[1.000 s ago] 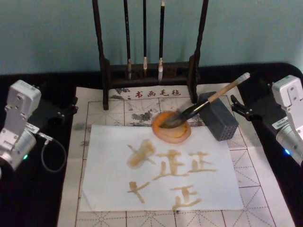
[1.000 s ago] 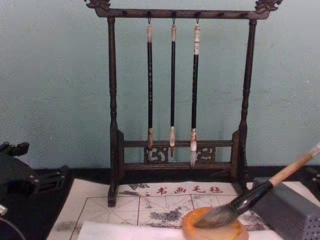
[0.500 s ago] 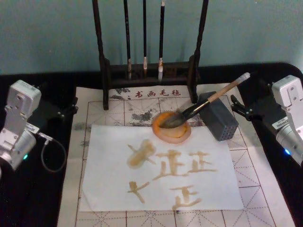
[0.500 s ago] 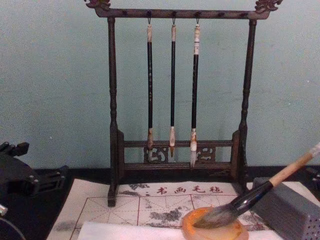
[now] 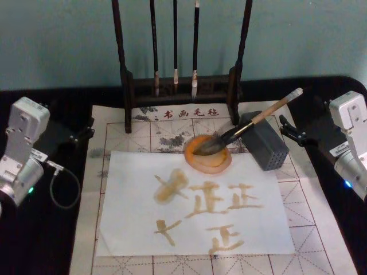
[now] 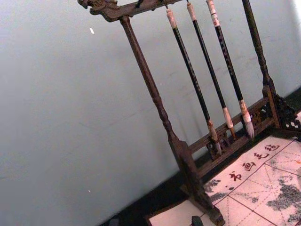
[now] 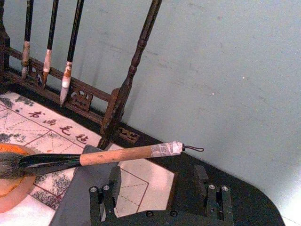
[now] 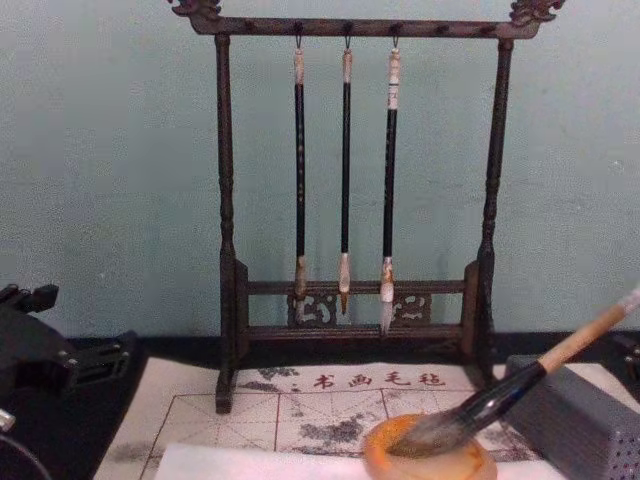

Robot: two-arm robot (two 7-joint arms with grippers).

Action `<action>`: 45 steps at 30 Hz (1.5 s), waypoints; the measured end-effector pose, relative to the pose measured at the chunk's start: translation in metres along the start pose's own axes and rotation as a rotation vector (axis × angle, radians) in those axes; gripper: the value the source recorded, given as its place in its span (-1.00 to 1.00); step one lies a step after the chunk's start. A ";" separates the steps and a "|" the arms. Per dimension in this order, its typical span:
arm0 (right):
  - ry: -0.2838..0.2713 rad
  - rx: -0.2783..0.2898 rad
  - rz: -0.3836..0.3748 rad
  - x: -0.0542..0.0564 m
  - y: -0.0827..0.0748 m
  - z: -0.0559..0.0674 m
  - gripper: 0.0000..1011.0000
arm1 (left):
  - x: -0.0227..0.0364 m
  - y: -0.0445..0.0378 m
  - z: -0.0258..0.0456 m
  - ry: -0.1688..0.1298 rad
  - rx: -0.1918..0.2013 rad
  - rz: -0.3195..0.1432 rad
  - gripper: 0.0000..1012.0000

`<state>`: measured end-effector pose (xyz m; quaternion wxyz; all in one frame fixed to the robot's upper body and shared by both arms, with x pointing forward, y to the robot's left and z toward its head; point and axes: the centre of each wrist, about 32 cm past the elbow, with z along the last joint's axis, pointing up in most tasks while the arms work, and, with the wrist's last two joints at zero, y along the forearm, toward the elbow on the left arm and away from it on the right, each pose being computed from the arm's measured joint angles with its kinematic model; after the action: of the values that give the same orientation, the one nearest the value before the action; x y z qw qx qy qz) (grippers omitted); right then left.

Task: Pick up the brush from the inkstone, write on the paper, then place the brush back to its original position.

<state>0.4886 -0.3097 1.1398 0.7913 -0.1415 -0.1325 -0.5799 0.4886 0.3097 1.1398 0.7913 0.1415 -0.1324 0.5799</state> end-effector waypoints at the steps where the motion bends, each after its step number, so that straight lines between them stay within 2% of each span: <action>1: 0.000 0.000 0.000 0.000 0.000 0.000 0.98 | 0.0000 0.0000 0.0000 0.000 0.000 0.000 0.98; 23: 0.000 0.000 0.000 0.000 0.000 0.000 0.98 | 0.0000 0.0000 0.0000 0.000 0.000 0.000 0.98; 29: 0.021 0.009 0.002 0.002 -0.003 0.001 0.98 | 0.0000 0.0000 0.0000 0.000 0.000 0.000 0.98; 34: 0.086 0.004 0.014 0.004 -0.007 0.005 0.98 | 0.0000 0.0000 0.0000 0.000 0.000 0.000 0.98; 38: 0.177 -0.018 0.035 0.005 -0.009 0.008 0.98 | 0.0000 0.0000 0.0000 0.000 0.000 0.000 0.98; 41: 0.282 -0.040 0.051 0.006 -0.010 0.011 0.98 | 0.0000 0.0000 0.0000 0.000 0.000 0.000 0.98; 42: 0.337 -0.049 0.058 0.005 -0.010 0.012 0.98 | 0.0000 0.0000 0.0000 0.000 0.000 0.000 0.98; 45: 0.419 -0.062 0.064 0.006 -0.010 0.014 0.98 | 0.0000 0.0000 0.0000 0.000 0.000 0.000 0.98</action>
<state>0.4806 -0.3124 1.1551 0.8149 -0.0460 0.0574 -0.5749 0.4886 0.3097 1.1398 0.7913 0.1414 -0.1325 0.5800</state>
